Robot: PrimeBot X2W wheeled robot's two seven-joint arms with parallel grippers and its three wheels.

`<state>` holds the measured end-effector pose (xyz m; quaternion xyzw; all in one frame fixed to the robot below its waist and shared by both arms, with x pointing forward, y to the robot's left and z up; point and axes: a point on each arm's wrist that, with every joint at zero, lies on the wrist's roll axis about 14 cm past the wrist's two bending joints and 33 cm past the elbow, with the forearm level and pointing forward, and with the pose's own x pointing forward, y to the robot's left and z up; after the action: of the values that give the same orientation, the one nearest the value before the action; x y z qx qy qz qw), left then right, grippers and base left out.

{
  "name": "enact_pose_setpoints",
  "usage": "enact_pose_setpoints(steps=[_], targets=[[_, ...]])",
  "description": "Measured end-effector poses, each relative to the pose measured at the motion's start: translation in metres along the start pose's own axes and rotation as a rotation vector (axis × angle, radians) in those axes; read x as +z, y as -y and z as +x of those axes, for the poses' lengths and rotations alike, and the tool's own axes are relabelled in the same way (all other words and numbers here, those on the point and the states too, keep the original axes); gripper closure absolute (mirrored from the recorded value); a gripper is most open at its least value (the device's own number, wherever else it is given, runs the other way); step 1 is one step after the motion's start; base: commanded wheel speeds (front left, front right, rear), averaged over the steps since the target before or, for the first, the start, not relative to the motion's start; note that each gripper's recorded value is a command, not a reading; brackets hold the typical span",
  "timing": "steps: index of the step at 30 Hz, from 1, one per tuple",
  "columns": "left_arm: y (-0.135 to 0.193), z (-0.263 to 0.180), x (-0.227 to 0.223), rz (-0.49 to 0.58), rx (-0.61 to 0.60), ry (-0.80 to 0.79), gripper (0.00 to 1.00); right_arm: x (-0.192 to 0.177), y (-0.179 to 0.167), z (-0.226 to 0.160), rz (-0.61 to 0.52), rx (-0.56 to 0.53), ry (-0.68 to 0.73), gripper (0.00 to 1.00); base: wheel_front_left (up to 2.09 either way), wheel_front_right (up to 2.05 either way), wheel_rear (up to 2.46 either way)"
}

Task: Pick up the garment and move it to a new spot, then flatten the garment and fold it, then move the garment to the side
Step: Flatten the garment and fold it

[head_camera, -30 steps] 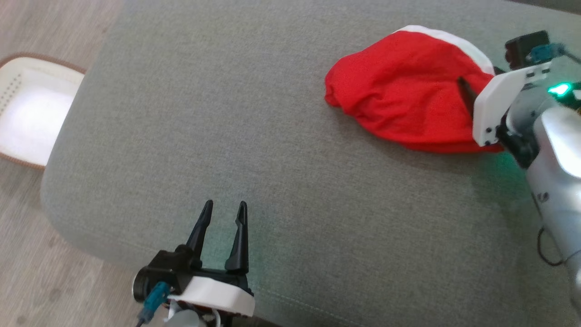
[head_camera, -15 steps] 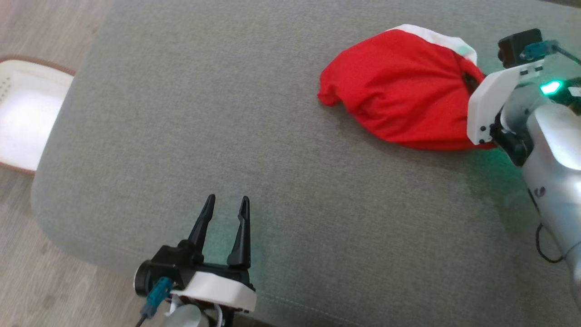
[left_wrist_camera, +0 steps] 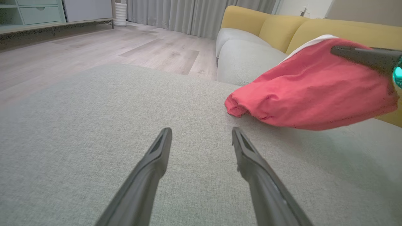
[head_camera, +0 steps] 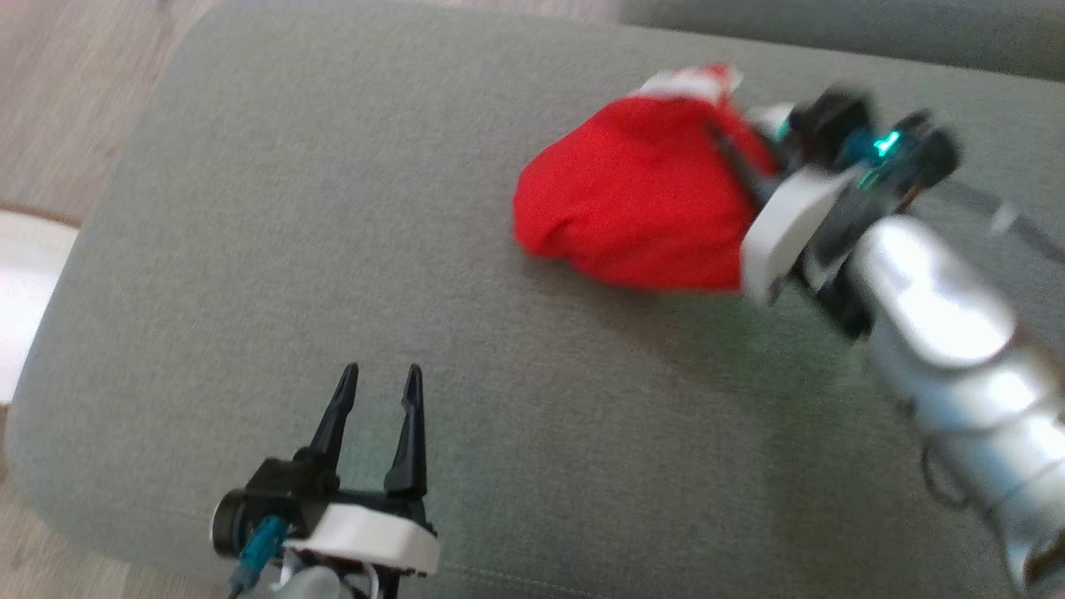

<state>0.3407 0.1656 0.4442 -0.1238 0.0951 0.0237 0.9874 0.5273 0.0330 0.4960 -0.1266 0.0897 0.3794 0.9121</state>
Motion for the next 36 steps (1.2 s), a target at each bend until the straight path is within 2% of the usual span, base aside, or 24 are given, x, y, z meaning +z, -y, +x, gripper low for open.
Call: enact_pose_setpoints(steps=[3, 8, 13, 16, 17, 18, 19, 24, 29, 36], targets=[[0.003, -0.005, 0.002, 0.009, -0.015, 0.008, 0.00, -0.011, -0.032, -0.019, -0.054, 0.058, 0.012, 1.00, 0.00, 0.00, 0.00], [0.013, -0.012, 0.005, 0.013, -0.050, 0.011, 0.00, -0.055, -0.071, -0.059, -0.132, 0.112, -0.045, 1.00, 0.00, 0.00, 0.00], [0.020, -0.013, 0.018, 0.025, -0.083, 0.049, 0.00, -0.090, -0.081, -0.095, -0.148, 0.079, -0.115, 1.00, 0.00, 0.00, 0.00], [0.021, -0.018, 0.015, 0.023, -0.081, 0.037, 0.00, -0.107, -0.084, -0.109, -0.105, 0.047, -0.149, 1.00, 0.00, 0.00, 0.00], [0.021, -0.020, 0.013, 0.020, -0.080, 0.031, 0.00, -0.112, -0.087, -0.113, -0.079, 0.038, -0.158, 0.84, 0.00, 0.00, 0.00], [0.020, -0.021, 0.011, 0.020, -0.080, 0.026, 0.00, -0.117, -0.090, -0.116, -0.053, 0.030, -0.167, 0.52, 0.00, 0.00, 0.00], [0.020, -0.022, 0.011, 0.021, -0.080, 0.025, 0.00, -0.122, -0.093, -0.120, -0.029, 0.022, -0.175, 0.01, 0.00, 0.00, 0.00], [0.022, -0.022, 0.016, 0.027, -0.089, 0.041, 0.00, -0.126, -0.085, -0.130, 0.069, -0.059, -0.170, 0.00, 0.00, 0.00, 0.00], [0.022, -0.024, 0.018, 0.023, -0.088, 0.049, 0.00, -0.092, -0.064, -0.126, 0.150, -0.131, -0.057, 0.00, 0.00, 0.00, 0.00], [0.016, -0.024, 0.015, 0.018, -0.068, 0.037, 0.00, -0.068, -0.045, -0.109, 0.142, -0.132, -0.056, 0.00, 0.00, 0.00, 0.00]])
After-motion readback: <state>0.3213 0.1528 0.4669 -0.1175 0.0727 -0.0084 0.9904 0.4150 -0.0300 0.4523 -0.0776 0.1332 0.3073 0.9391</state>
